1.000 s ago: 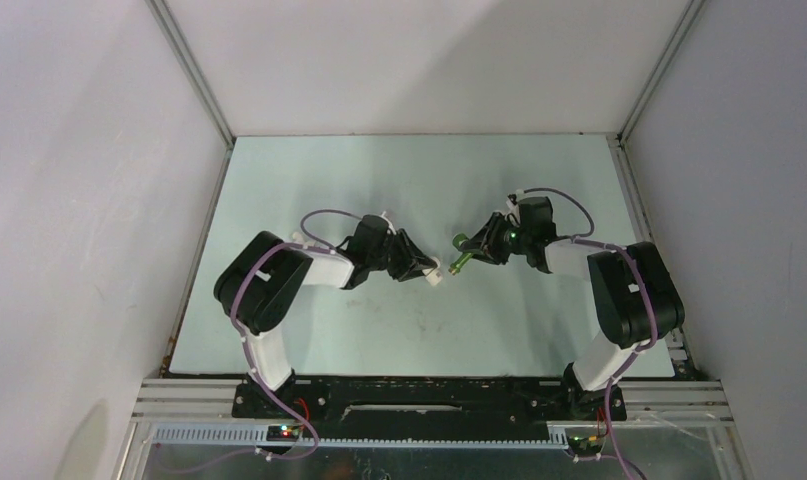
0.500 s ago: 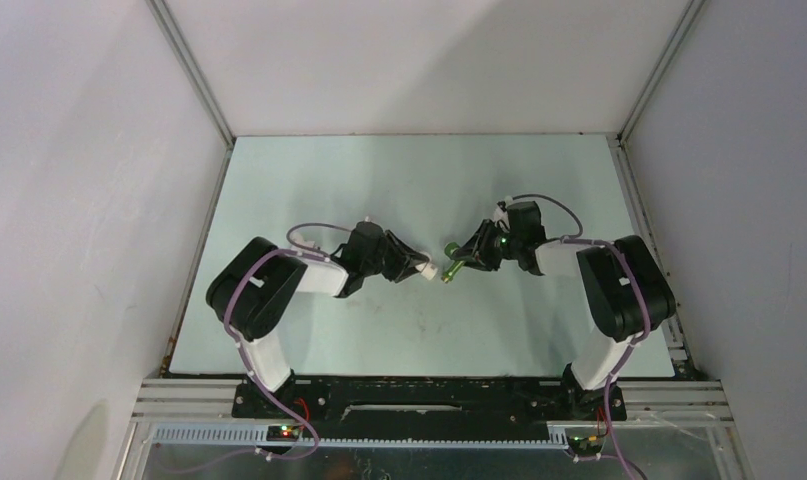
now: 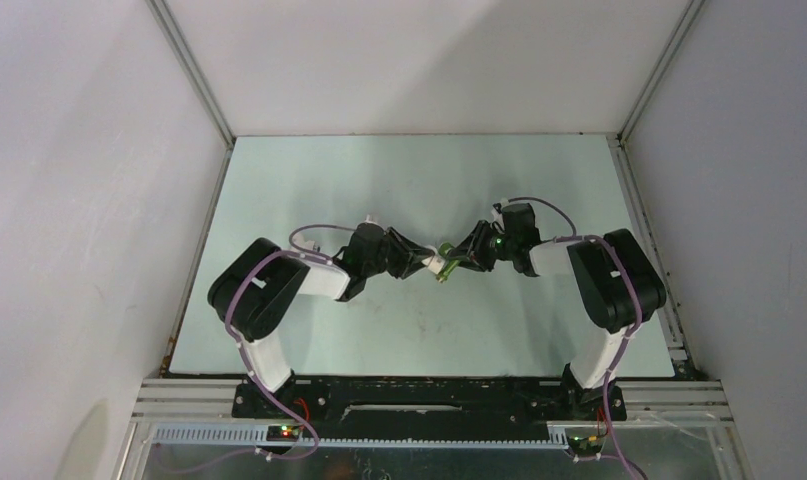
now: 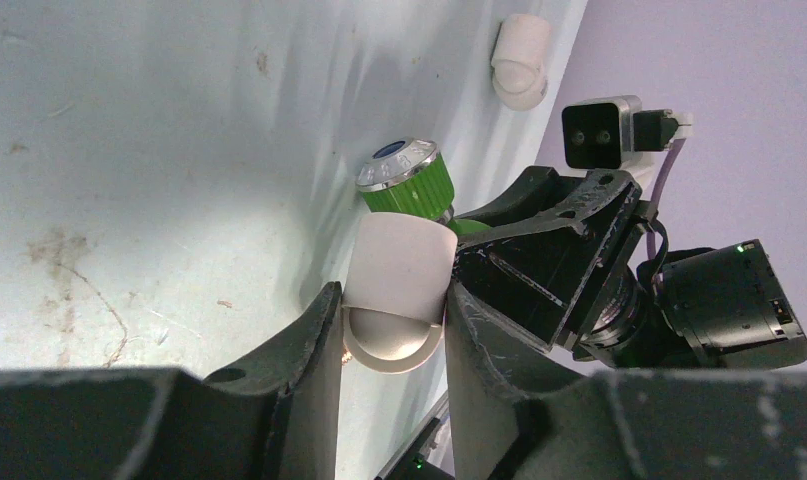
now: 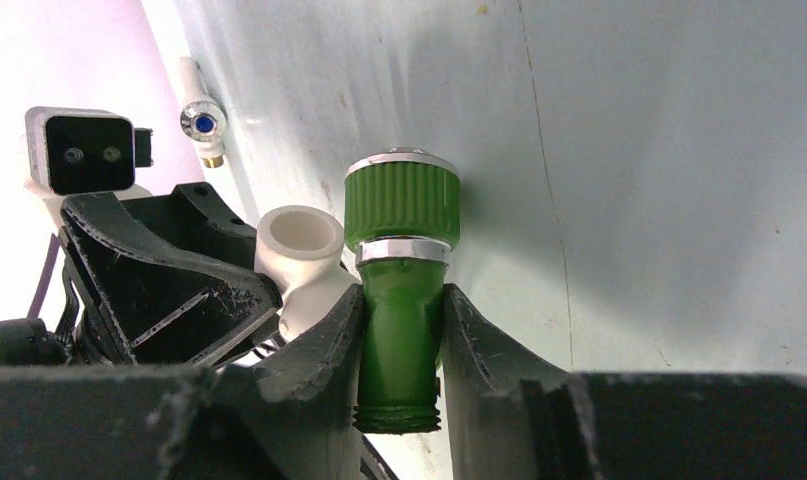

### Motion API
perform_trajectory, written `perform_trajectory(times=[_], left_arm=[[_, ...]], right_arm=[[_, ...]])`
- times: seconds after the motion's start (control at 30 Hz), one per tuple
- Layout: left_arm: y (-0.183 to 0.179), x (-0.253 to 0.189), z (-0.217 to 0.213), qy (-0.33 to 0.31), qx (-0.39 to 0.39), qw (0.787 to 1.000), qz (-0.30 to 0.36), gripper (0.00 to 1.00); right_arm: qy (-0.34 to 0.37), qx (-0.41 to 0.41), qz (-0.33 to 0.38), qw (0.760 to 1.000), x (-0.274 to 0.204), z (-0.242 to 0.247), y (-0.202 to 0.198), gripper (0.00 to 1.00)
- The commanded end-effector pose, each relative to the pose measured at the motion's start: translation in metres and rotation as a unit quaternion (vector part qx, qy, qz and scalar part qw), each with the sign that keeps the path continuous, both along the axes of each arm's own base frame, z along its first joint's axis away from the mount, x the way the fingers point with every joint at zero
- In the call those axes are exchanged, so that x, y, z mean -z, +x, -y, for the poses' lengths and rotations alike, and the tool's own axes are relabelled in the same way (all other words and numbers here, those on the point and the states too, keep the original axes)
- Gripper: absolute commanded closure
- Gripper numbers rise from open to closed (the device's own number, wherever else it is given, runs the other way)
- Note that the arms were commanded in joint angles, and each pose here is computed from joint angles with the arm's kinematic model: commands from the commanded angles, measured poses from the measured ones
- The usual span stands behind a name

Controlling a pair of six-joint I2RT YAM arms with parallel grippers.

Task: Install the water faucets
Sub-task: Pick up the adaptor at the center of the board.

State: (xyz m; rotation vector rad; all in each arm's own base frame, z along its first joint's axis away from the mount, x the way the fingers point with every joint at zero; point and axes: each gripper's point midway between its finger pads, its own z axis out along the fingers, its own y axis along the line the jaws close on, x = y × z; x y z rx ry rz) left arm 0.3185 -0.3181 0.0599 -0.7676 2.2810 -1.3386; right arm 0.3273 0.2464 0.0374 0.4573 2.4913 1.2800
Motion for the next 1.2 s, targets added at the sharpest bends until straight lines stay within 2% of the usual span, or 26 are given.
perform_trajectory(times=[0.0,0.13,0.43,0.97,1.07,1.17], left_arm=[[-0.003,-0.013,0.012,-0.028,0.016,0.999,0.013,0.86],[-0.008,-0.003,0.007,-0.008,0.016,1.0,-0.001,0.81],[-0.008,0.003,0.007,0.0,0.018,1.0,-0.01,0.79],[-0.015,0.008,0.021,-0.017,0.052,0.998,-0.013,0.49],[-0.018,0.008,0.023,-0.02,0.057,0.998,-0.011,0.48],[-0.018,0.008,0.024,-0.022,0.057,0.998,-0.011,0.51]], right_arm=[[0.013,0.019,0.021,0.999,-0.01,0.0,0.02,1.0],[0.014,0.035,0.023,0.999,-0.013,0.008,0.027,1.0],[0.021,0.036,0.03,0.999,-0.019,0.008,0.029,1.0],[0.049,0.055,0.024,0.997,-0.022,0.006,0.039,1.0],[0.05,0.06,0.025,0.997,-0.022,0.007,0.041,1.0],[0.049,0.061,0.023,0.997,-0.021,0.009,0.041,1.0]])
